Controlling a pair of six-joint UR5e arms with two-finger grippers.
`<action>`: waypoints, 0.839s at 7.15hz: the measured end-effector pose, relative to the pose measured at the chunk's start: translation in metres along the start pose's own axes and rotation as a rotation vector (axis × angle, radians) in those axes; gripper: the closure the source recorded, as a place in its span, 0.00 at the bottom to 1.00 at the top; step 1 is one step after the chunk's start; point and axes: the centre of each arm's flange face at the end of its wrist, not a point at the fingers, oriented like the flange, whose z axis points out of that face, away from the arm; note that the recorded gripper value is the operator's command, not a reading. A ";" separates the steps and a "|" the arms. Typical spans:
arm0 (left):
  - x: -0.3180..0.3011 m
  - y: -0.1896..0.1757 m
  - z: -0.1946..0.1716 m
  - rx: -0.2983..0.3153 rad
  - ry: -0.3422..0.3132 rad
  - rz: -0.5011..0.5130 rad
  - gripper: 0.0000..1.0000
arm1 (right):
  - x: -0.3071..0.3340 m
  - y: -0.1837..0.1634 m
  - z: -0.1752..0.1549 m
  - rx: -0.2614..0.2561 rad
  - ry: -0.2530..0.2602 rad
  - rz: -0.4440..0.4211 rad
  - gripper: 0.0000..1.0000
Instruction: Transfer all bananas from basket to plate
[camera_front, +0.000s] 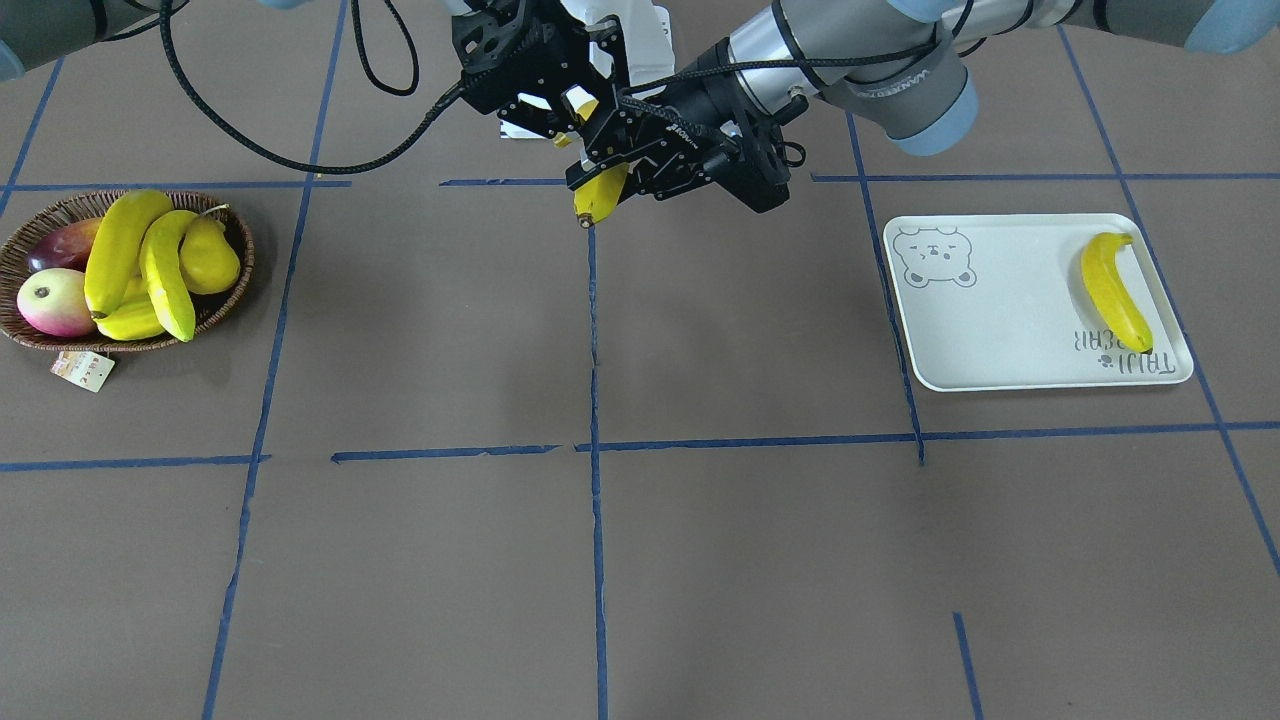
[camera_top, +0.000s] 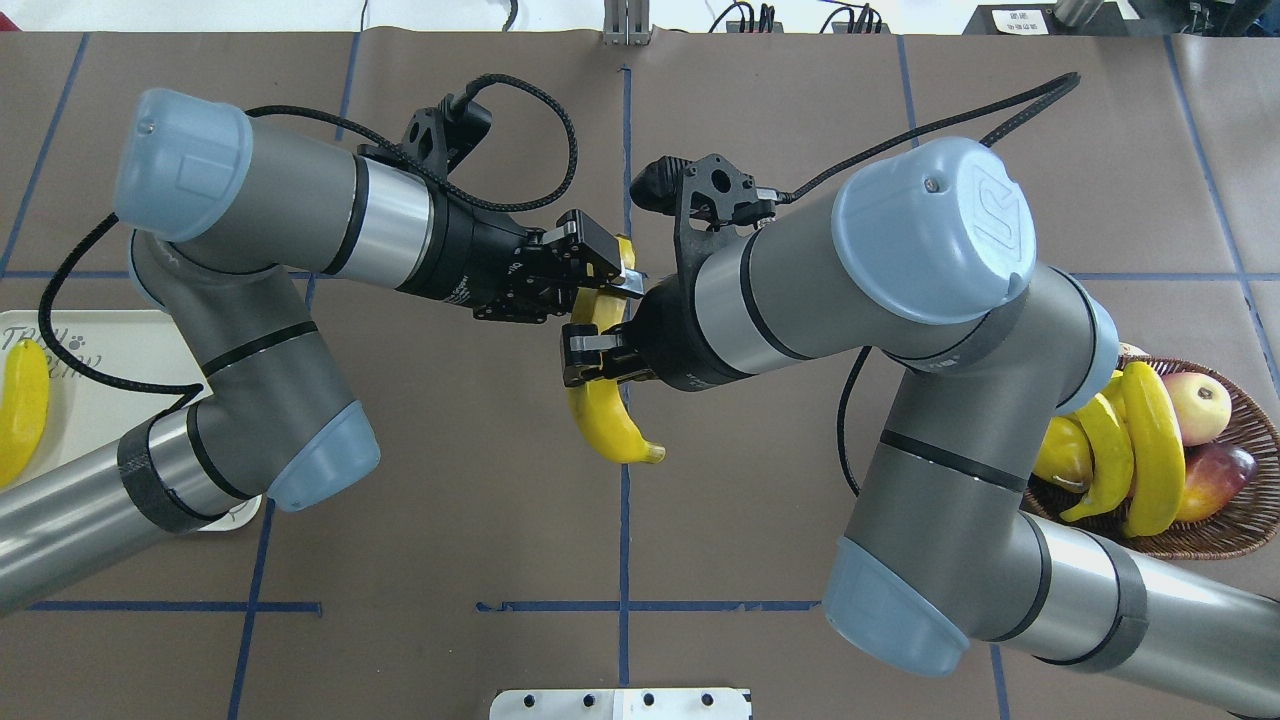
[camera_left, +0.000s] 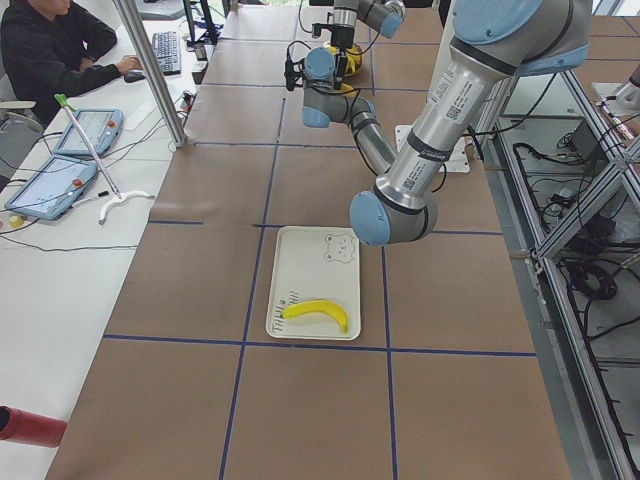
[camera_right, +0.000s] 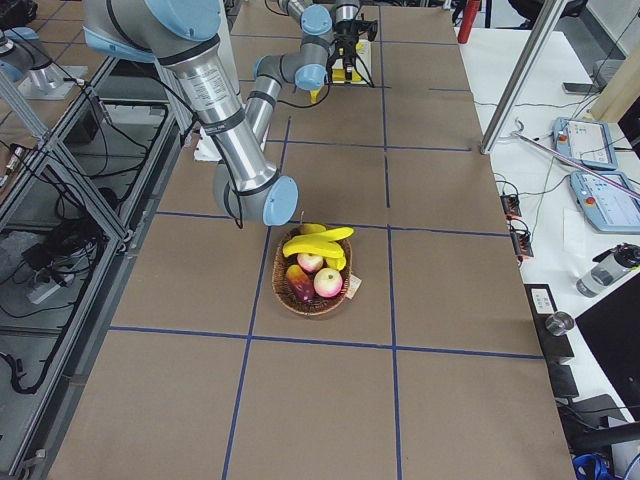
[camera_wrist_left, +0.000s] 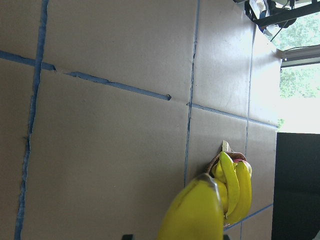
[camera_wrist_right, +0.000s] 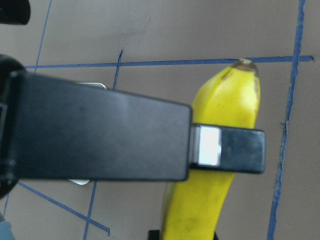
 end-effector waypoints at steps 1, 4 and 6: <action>-0.001 0.000 -0.001 -0.002 0.002 0.002 1.00 | 0.001 0.000 0.001 -0.001 0.002 0.002 0.00; -0.001 -0.006 -0.007 0.011 0.003 0.003 1.00 | 0.007 0.006 -0.020 0.010 -0.014 -0.002 0.00; -0.009 -0.035 -0.026 0.051 -0.021 -0.009 1.00 | 0.019 0.012 -0.050 0.028 -0.026 -0.004 0.00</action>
